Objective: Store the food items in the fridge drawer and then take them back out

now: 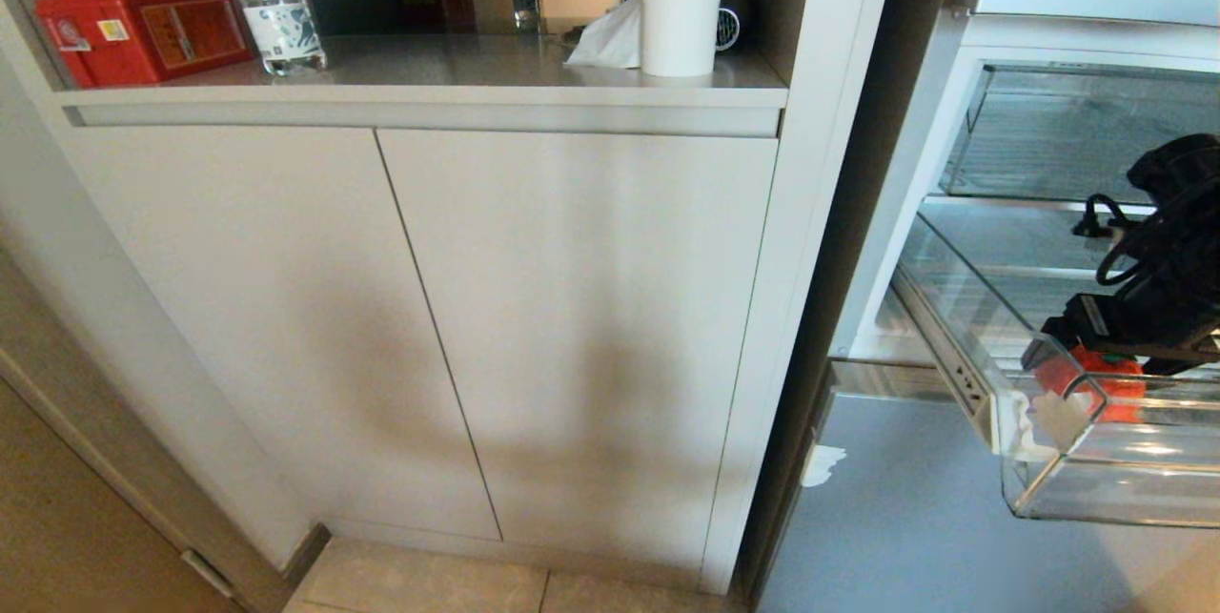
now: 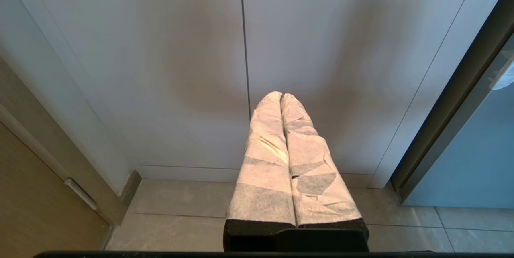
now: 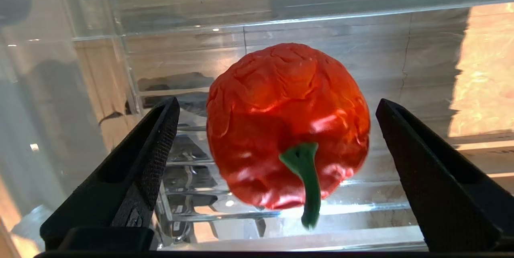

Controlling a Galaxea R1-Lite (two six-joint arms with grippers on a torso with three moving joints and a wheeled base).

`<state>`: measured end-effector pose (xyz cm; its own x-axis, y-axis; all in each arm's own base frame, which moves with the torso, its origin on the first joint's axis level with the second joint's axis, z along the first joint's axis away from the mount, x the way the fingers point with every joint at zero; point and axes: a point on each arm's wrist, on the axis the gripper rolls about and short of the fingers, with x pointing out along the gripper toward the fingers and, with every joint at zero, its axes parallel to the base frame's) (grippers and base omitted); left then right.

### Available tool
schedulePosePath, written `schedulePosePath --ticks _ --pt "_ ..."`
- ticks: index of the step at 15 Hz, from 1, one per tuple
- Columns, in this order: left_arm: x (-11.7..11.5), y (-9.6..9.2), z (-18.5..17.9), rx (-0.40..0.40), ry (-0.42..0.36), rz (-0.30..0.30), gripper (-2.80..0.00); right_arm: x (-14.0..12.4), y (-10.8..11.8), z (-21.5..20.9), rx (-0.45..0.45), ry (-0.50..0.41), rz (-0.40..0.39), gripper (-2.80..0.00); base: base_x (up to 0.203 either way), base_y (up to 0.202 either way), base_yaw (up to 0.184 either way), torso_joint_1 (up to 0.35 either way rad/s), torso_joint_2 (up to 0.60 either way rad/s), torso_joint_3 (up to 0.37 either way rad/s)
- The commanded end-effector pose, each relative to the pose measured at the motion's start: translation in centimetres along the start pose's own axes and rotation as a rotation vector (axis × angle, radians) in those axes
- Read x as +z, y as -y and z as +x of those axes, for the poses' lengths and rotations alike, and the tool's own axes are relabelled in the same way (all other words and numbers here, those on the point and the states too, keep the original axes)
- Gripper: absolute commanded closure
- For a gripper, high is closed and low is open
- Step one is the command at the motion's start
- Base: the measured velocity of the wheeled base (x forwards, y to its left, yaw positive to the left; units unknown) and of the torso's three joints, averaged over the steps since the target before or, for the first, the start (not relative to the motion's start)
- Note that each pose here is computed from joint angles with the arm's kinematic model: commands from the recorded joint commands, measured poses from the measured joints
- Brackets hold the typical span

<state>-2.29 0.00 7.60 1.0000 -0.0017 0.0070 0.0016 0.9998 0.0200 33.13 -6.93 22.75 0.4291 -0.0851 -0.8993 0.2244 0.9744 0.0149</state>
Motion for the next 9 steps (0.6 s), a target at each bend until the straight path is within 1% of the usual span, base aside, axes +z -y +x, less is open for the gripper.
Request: schedulePosePath --ticks 1,5,6,9 --pt "-0.04 0.0 0.01 0.0 -0.001 0.0 0.0 0.08 0.03 0.84 -0.001 -0.024 0.001 -2.8 0.0 0.0 0.0 0.0 0.0 0.0" --pt "-0.04 0.0 0.01 0.0 -0.001 0.0 0.0 0.23 0.03 1.45 -0.001 -0.029 0.001 -2.8 0.0 0.0 0.0 0.0 0.0 0.0" --pt "-0.04 0.0 0.01 0.0 -0.001 0.0 0.0 0.32 0.03 1.68 -0.003 -0.026 0.001 0.0 0.0 0.0 0.0 0.0 0.0 0.0" --pt "-0.04 0.0 0.01 0.0 -0.001 0.0 0.0 0.27 0.03 1.76 -0.001 -0.029 0.002 0.0 0.0 0.0 0.0 0.0 0.0 0.0"
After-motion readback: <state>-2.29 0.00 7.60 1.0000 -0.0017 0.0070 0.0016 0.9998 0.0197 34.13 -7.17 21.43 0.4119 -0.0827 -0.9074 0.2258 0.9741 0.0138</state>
